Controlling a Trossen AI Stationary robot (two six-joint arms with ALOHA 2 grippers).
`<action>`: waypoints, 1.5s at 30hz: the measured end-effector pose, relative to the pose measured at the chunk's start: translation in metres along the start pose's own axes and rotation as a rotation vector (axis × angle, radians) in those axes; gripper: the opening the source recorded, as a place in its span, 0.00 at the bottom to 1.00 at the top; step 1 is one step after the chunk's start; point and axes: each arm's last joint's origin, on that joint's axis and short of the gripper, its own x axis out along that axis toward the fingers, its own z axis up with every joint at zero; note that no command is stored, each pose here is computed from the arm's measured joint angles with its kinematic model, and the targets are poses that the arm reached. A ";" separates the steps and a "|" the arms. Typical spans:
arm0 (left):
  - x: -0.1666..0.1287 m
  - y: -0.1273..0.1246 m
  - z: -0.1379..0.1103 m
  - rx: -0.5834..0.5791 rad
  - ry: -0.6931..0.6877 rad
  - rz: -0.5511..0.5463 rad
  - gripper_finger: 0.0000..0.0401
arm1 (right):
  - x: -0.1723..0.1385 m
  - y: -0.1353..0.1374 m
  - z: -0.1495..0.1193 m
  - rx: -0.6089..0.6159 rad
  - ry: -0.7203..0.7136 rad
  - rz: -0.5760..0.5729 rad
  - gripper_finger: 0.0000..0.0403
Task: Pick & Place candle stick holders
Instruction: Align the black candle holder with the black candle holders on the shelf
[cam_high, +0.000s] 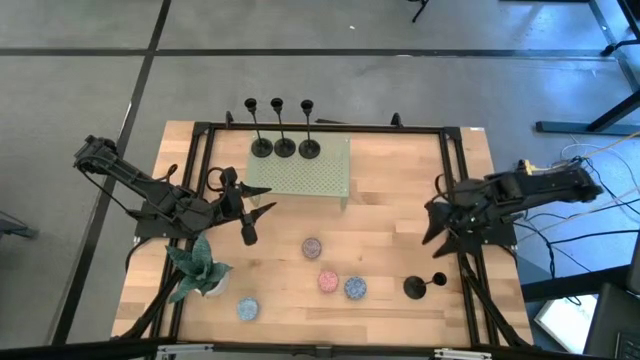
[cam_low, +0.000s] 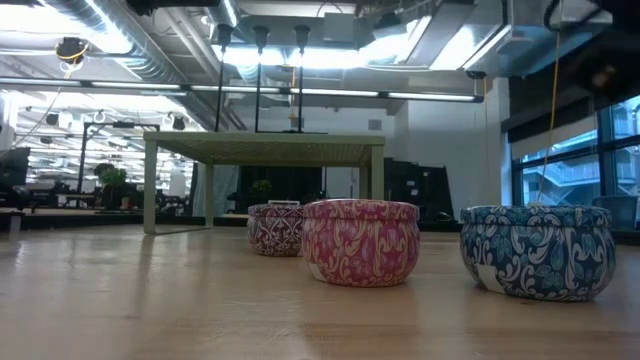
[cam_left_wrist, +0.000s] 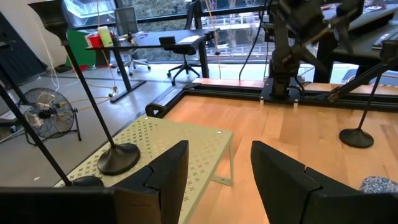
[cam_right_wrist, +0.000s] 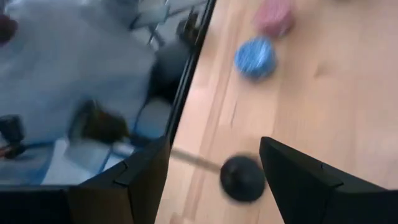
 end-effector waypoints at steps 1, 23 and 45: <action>0.000 0.000 0.000 -0.002 -0.001 0.000 0.43 | 0.003 -0.003 -0.006 0.006 0.023 0.012 0.63; 0.000 0.000 0.003 -0.040 -0.023 -0.002 0.43 | 0.027 -0.025 -0.034 -0.024 0.082 0.091 0.63; 0.000 0.000 0.004 -0.047 -0.030 -0.003 0.43 | 0.050 0.001 -0.030 -0.229 0.050 0.119 0.63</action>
